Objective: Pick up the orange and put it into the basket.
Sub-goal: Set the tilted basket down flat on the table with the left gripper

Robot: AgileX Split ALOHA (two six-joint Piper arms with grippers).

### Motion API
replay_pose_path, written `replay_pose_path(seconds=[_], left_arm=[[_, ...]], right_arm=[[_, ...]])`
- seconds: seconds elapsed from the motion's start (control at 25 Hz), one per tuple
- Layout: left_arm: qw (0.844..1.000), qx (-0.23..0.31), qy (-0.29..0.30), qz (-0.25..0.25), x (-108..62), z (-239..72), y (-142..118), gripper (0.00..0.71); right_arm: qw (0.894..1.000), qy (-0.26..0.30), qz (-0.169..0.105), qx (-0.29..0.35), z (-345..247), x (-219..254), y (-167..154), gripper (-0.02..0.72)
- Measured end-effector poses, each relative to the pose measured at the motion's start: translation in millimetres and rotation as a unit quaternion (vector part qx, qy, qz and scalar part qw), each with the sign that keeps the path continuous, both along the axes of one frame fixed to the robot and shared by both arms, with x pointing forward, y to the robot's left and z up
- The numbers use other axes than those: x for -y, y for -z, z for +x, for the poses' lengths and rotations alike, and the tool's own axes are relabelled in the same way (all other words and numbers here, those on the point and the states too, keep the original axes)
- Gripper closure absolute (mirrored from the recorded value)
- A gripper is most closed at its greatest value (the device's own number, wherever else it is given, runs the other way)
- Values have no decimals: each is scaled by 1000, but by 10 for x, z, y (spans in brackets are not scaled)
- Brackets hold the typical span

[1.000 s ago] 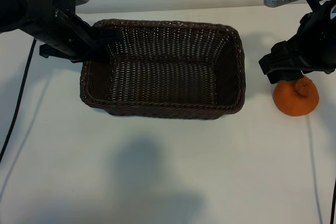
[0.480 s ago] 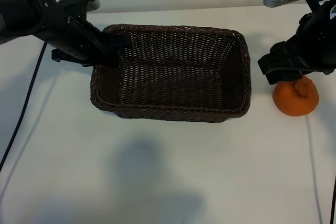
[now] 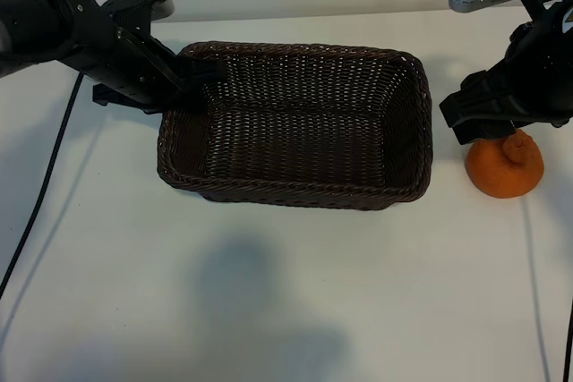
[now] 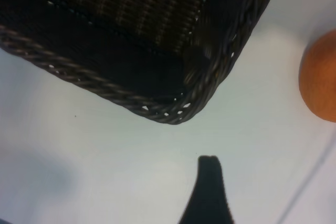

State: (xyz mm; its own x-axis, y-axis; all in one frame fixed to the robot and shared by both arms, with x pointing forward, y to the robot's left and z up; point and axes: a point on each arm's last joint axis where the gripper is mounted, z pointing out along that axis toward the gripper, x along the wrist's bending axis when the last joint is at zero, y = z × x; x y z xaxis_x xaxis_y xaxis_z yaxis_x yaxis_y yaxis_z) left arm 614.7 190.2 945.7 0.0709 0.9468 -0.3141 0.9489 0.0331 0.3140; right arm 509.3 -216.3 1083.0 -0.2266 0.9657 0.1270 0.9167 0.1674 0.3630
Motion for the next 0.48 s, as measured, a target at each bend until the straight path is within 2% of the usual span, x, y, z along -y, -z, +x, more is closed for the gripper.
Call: replay_pose_path(seconds=[0.48], left_arm=[[1000, -12, -16, -4, 3, 10, 66, 559]], right_arm=[[1000, 1, 0, -3, -5, 0, 2, 150]])
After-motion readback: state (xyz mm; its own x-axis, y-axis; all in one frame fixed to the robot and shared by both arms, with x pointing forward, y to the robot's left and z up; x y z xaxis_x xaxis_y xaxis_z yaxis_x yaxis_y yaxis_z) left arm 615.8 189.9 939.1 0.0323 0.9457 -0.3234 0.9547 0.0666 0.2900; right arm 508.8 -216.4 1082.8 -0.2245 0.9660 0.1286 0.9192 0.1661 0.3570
